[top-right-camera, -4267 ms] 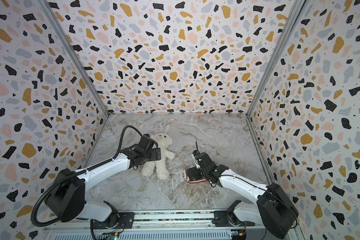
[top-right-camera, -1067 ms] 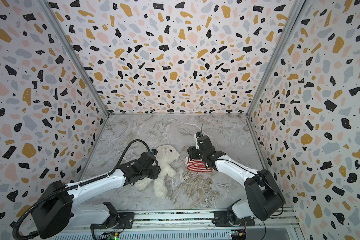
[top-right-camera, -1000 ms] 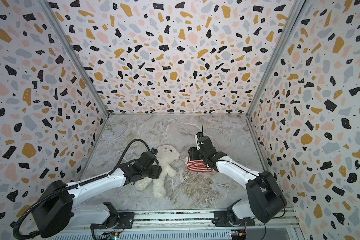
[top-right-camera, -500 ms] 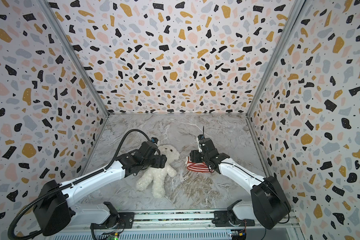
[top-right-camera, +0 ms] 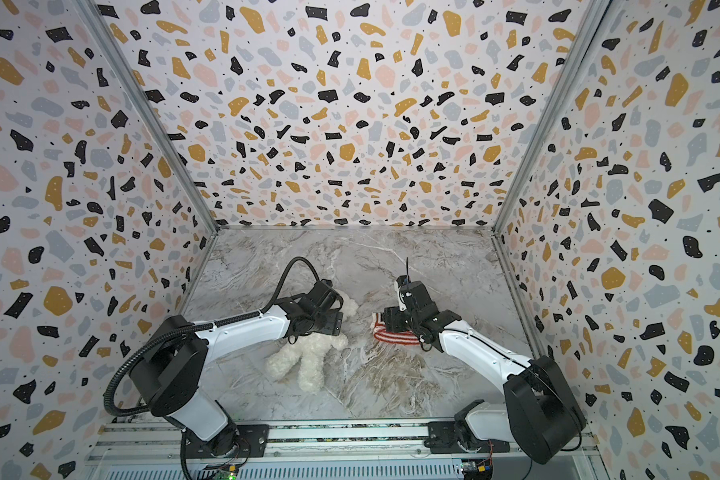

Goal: Dress the teddy bear

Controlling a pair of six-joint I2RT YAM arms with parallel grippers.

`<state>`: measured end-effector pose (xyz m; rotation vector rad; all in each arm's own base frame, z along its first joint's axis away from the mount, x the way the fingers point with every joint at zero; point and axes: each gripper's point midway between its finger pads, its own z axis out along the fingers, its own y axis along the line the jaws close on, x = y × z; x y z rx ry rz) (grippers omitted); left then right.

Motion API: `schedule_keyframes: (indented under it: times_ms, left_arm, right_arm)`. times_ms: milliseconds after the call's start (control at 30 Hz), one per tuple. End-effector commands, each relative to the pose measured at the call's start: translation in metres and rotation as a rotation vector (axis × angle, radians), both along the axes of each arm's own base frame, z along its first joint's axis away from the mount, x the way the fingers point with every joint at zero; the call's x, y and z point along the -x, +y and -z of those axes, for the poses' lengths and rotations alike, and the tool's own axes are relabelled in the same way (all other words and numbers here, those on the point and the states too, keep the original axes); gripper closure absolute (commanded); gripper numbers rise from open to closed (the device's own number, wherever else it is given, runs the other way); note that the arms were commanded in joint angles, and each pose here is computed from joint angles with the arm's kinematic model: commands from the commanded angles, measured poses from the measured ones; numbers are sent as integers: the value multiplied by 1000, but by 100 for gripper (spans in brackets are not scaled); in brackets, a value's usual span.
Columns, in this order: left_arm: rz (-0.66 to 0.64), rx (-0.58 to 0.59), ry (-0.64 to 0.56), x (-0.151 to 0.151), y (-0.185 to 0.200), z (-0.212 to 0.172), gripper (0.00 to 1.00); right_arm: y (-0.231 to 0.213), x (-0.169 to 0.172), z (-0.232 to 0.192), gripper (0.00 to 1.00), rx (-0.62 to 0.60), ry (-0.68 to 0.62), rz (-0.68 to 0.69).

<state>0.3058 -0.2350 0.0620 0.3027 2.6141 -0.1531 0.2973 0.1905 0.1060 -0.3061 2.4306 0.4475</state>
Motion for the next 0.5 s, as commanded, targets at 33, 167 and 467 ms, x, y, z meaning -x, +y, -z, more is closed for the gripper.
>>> schedule_keyframes:
  times_ms: [33,167,467]
  left_arm:
    - [-4,12,0,0,-4,9,27]
    - [1,7,-3,2,-2,11,46]
    - [-3,37,-62,3,4,-5,77]
  right_arm:
    - [-5,5,3,28,43,6,-21]
    - [-5,9,10,28,77,36,-54]
    - [18,15,20,29,59,83,-213]
